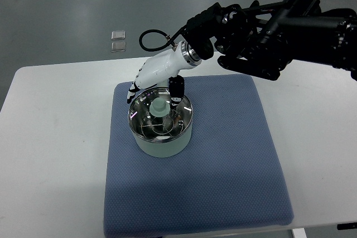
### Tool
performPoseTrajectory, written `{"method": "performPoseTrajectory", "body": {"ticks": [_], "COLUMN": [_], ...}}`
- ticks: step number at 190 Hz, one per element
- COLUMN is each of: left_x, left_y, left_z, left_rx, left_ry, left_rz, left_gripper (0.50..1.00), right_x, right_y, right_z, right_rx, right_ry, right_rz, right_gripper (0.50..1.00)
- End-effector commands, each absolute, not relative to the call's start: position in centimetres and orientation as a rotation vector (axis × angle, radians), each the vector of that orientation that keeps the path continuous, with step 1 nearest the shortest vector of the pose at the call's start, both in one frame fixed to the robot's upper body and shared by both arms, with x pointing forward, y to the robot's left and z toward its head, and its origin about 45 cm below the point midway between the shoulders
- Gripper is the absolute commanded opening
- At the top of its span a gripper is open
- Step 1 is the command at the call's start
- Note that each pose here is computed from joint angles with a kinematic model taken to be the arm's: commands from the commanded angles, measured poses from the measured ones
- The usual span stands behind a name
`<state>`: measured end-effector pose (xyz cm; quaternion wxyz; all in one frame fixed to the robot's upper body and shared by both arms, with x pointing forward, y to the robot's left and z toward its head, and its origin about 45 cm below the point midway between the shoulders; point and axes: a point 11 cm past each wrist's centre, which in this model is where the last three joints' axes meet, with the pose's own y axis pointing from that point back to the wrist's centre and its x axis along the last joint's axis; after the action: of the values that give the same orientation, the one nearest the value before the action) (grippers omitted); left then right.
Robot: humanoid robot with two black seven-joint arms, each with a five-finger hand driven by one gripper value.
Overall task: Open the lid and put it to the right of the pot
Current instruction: 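Lower the right hand into the pot and close fingers on the green knob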
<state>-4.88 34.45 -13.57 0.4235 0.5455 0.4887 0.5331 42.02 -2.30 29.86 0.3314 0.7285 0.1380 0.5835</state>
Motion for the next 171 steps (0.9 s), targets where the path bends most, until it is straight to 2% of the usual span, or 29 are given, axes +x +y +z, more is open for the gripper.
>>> {"method": "performPoseTrajectory", "body": {"ticks": [1,14,49,114,135,171], "left_x": [-4.88,-4.88,-4.88,-4.88,-4.88,-4.79], "left_y": [34.45,34.45,34.45,34.45,34.45,34.45], "left_z": [-13.57,-13.57,-13.57,-13.57,-13.57,-13.57], "left_rx": [1.365,1.365,1.365,1.365,1.365,1.364], "left_ry": [1.223,1.223,1.223,1.223,1.223,1.221], "left_rz": [1.334,1.334,1.334,1.334,1.334,1.335], "left_gripper": [1.0,1.0,1.0,1.0,1.0,1.0], "right_x": [42.02,42.0,41.97,41.98,41.98,42.03], "right_y": [-2.53,-2.54,-2.5,-2.8,-2.8,-2.88], "right_z": [29.66,29.64,29.64,29.24,29.24,29.25], "right_rx": [1.897,1.899,1.897,1.883,1.881,1.88], "right_ry": [0.37,0.373,0.376,0.388,0.388,0.386], "right_rz": [1.511,1.503,1.503,1.494,1.497,1.499], "right_gripper": [0.801,0.795,0.731,0.719,0.646,0.582]}}
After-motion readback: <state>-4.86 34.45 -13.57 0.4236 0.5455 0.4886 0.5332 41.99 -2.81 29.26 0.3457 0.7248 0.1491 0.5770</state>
